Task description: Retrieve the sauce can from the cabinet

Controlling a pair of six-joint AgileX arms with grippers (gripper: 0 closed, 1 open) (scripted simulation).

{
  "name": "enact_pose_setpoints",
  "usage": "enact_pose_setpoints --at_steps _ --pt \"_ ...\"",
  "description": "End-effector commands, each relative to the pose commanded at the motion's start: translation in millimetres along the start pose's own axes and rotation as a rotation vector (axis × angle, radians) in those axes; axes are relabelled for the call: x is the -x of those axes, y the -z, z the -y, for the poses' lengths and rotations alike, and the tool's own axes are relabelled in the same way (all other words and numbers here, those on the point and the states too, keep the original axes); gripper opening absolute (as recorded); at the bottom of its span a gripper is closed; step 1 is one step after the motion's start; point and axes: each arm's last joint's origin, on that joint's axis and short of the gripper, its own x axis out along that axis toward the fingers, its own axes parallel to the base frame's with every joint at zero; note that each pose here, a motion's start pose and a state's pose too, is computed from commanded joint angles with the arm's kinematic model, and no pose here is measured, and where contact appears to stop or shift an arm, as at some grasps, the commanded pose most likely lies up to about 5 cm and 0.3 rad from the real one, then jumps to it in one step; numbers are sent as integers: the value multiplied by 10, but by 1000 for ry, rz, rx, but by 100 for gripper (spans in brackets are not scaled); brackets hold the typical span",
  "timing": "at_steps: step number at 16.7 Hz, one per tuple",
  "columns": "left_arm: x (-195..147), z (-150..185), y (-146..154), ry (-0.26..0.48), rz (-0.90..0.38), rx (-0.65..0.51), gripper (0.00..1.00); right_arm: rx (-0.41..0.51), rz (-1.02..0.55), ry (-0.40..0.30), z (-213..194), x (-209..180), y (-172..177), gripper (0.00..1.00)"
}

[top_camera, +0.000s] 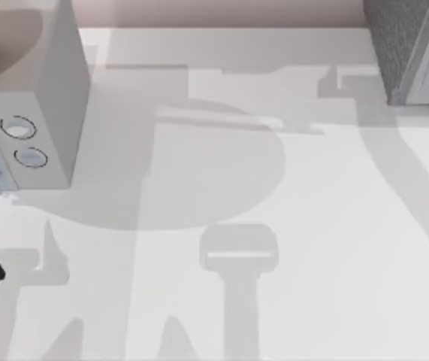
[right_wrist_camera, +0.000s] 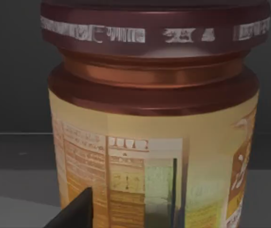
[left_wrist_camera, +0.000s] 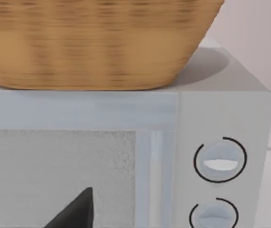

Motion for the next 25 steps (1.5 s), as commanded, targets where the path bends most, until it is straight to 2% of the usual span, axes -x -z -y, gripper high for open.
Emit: enact_pose_setpoints --at_steps 3,8,14,19,25 --pt "0 0 0 0 0 0 100 2 4 0 -184 6 12 100" --pt "0 0 0 0 0 0 100 1 4 1 -182 3 12 100" --pt "0 0 0 0 0 0 100 2 3 0 -207 -528 9 100" --pt "0 0 0 0 0 0 100 2 4 0 -197 -593 10 100" --pt "0 0 0 0 0 0 100 2 4 0 -197 -593 10 55"
